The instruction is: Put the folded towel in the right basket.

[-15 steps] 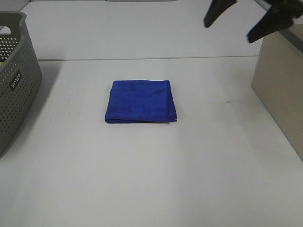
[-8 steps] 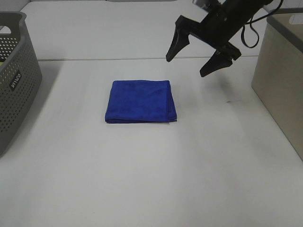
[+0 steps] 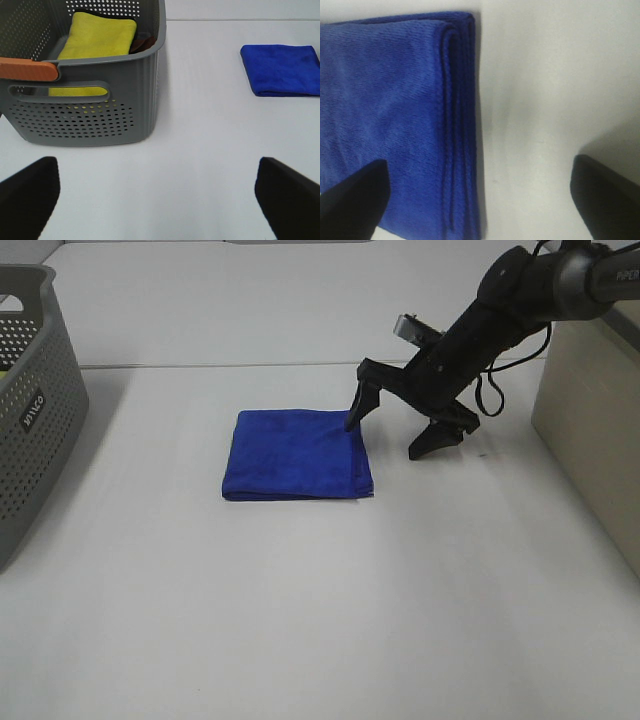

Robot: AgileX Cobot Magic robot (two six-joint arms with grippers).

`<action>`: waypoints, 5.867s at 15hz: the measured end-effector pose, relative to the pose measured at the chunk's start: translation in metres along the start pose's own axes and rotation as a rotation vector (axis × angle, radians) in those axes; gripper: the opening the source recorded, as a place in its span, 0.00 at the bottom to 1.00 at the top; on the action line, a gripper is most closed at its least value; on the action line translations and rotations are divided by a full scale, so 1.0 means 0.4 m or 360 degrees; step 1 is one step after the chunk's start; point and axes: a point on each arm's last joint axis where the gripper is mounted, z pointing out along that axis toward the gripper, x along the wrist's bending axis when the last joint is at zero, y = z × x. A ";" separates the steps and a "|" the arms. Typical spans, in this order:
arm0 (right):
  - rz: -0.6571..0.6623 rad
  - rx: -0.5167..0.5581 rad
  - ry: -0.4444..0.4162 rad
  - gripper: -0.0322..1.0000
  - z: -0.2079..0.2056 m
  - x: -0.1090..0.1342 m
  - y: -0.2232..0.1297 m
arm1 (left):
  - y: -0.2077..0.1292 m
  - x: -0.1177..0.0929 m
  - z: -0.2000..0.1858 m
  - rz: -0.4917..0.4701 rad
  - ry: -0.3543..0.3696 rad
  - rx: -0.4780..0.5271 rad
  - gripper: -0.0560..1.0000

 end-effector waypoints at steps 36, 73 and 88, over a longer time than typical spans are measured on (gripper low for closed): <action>-0.0033 -0.1035 -0.0395 0.13 -1.052 -0.067 -0.081 | 0.000 0.000 0.000 0.0000 0.0000 0.0000 0.99; -0.0458 -0.1412 -0.0623 0.97 -0.882 0.006 -0.977 | 0.000 0.000 0.000 0.0000 0.0000 0.0000 0.99; -0.0503 -0.1449 -0.0618 0.97 -0.755 -0.079 -1.082 | 0.000 0.000 0.000 0.0000 0.0000 0.0000 0.99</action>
